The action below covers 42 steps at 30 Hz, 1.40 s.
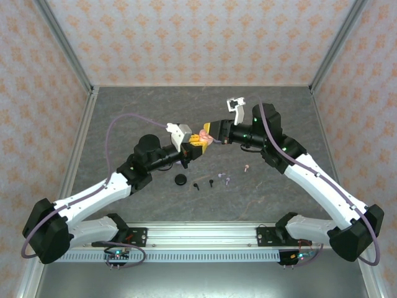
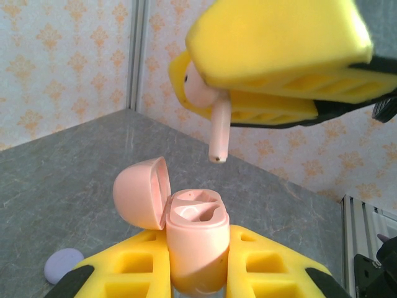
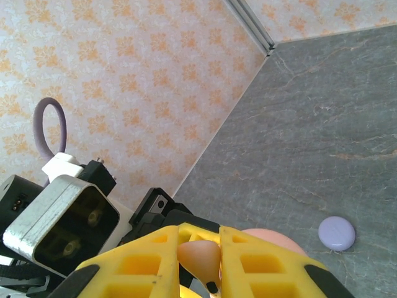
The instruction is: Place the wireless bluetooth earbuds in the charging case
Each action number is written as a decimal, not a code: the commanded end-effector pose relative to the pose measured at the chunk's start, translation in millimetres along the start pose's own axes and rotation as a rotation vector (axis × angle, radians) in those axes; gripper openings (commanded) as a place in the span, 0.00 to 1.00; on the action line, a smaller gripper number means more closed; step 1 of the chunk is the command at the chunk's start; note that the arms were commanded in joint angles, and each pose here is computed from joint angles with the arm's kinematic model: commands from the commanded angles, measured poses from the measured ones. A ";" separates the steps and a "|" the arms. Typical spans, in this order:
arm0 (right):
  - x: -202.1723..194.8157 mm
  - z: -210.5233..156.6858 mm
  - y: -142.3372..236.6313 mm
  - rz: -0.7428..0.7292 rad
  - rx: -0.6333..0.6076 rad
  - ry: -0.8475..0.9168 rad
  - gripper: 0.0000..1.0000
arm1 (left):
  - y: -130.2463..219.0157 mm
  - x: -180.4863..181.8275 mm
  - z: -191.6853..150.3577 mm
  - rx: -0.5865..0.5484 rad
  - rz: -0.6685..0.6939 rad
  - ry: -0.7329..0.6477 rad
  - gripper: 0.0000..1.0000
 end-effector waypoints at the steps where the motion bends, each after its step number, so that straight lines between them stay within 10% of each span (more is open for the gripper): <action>1: 2.6 0.3 -0.2 0.009 -0.002 0.023 0.19 | 0.4 -0.9 26.2 -0.086 -0.001 -0.022 0.00; 31: -19.4 -18.0 -10.7 -0.077 0.093 0.019 0.20 | 3.8 -1.2 27.5 -0.088 0.009 -0.028 0.00; 42: -9.4 -11.6 -2.4 -0.091 0.075 0.044 0.39 | 6.1 -1.9 26.7 -0.088 0.011 -0.028 0.00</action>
Point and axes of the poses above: each hand's point on the last joint's axis, 136 mm out from that joint toward the fingers, its own y axis back along the fingers, its own x axis along the line the jaws close on, z = x × y, the point moved 6 cm from there along y, back along the fingers, and after that the axes turned 15 degrees about -y, right-handed, at the moved point
